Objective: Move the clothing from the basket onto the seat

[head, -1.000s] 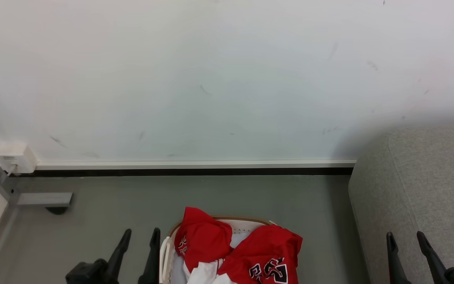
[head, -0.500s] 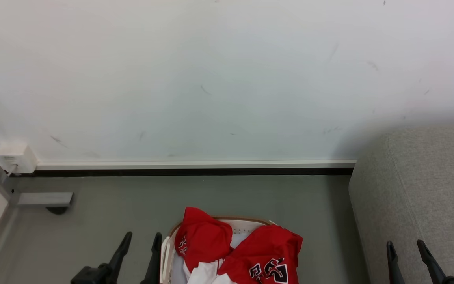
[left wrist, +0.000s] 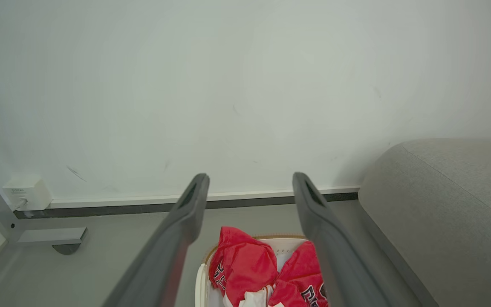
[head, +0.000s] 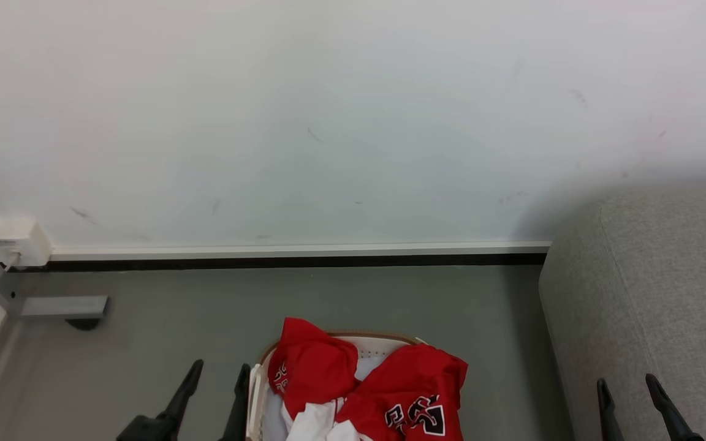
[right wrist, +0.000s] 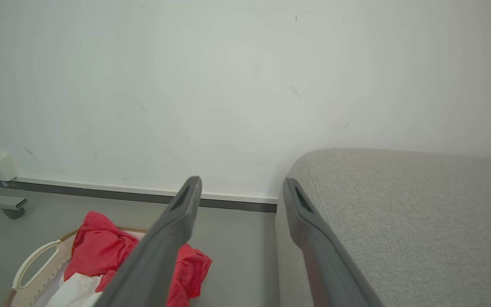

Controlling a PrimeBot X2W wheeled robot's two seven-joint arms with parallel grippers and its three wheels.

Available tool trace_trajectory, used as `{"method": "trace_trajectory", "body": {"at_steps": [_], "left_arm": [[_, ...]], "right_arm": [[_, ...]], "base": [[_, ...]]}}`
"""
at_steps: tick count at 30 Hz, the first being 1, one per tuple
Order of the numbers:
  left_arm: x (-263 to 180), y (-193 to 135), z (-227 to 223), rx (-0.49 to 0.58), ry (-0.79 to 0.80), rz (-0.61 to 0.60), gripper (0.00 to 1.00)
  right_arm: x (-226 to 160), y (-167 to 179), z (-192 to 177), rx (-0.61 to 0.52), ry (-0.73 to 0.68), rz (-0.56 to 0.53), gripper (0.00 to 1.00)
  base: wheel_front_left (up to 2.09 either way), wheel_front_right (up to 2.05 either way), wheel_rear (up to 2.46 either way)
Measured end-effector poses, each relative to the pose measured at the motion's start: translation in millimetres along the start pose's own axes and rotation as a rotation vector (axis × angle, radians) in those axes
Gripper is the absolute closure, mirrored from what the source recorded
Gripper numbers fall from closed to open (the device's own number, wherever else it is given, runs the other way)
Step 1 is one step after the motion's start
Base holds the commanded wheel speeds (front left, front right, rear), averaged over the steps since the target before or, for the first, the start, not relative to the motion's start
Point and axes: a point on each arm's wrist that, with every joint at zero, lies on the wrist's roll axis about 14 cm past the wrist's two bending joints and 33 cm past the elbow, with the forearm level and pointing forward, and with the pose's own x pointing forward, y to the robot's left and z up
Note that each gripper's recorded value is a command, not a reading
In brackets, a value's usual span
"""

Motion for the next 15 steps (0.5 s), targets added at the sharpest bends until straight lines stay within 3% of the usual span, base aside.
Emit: {"method": "trace_trajectory", "body": {"at_steps": [15], "left_arm": [[33.7,-18.0,-9.6,0.011,0.020,-0.077,0.00]], "right_arm": [[15.5,-10.2,0.2,-0.003,-0.004,-0.027,0.00]], "base": [[0.00,0.00,0.00]]}}
